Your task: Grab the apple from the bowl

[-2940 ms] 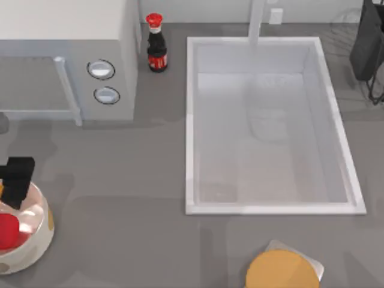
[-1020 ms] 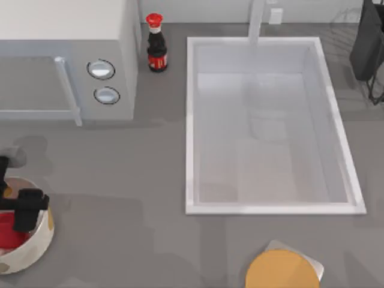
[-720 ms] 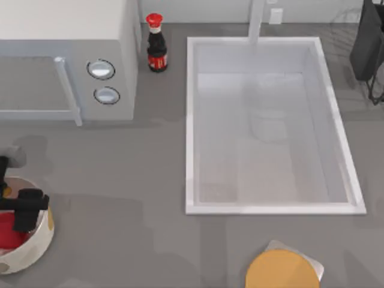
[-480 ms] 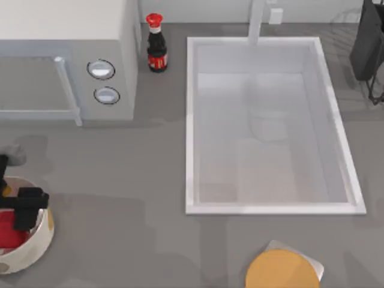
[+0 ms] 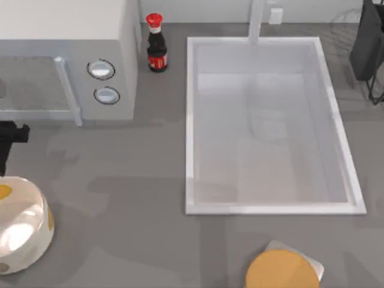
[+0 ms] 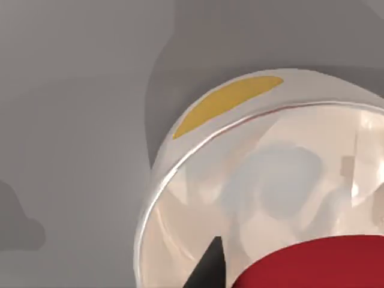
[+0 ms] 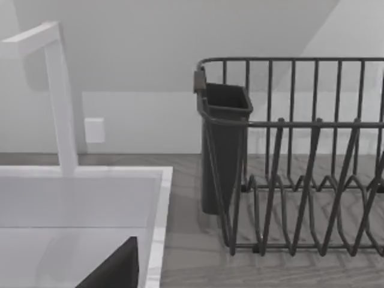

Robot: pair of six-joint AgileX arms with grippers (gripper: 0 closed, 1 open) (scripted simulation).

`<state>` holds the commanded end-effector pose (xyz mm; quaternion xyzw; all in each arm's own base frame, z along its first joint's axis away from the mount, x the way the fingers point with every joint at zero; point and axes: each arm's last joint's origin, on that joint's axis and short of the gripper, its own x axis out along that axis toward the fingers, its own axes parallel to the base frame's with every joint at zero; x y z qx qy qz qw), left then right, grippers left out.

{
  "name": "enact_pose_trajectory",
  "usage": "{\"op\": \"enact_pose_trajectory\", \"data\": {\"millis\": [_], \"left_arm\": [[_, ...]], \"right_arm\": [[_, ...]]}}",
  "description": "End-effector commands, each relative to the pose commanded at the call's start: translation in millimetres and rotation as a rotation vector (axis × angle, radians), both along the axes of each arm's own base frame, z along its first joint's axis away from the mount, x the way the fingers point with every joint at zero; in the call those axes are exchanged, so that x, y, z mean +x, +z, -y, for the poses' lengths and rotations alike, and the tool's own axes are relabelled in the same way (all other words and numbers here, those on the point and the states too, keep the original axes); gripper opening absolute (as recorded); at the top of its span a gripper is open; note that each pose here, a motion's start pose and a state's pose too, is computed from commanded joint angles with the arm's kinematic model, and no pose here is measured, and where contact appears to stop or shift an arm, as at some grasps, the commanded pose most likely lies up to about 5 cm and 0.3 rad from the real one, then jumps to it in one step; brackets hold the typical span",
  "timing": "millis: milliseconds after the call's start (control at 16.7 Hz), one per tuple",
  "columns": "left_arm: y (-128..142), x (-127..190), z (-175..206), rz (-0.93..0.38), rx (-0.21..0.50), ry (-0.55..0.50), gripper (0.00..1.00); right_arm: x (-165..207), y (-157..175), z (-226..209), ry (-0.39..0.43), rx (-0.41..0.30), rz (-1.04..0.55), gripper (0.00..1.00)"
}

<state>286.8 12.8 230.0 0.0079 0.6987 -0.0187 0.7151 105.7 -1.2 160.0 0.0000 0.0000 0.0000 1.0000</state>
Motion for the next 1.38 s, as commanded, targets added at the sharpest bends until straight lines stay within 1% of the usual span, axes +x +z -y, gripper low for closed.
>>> {"op": "enact_pose_trajectory", "data": {"millis": [120,300,420,540,660,900,1020,1200,1380], "left_arm": [[42.4,-1.8,0.1,-0.011,0.000,0.000,0.00],[98.6,-15.5,0.7,-0.005,0.000,0.000,0.00],[125.3,-27.1,1.2,0.011,0.001,0.000,0.00],[140.7,-35.9,1.6,0.025,0.001,0.001,0.00],[144.2,-38.2,1.7,0.029,0.001,0.001,0.00],[142.6,-36.5,1.1,0.025,0.002,0.003,0.00],[136.7,-26.6,10.0,0.016,0.001,0.003,0.00],[116.3,-0.8,46.7,-0.002,0.002,0.006,0.00],[86.1,18.4,110.2,-0.018,0.007,0.014,0.00]], "right_arm": [[0.0,0.0,0.0,0.000,0.000,0.000,1.00],[0.0,0.0,0.0,0.000,0.000,0.000,1.00],[0.0,0.0,0.0,0.000,0.000,0.000,1.00],[0.0,0.0,0.0,0.000,0.000,0.000,1.00],[0.0,0.0,0.0,0.000,0.000,0.000,1.00],[0.0,0.0,0.0,0.000,0.000,0.000,1.00],[0.0,0.0,0.0,0.000,0.000,0.000,1.00],[0.0,0.0,0.0,0.000,0.000,0.000,1.00],[0.0,0.0,0.0,0.000,0.000,0.000,1.00]]}}
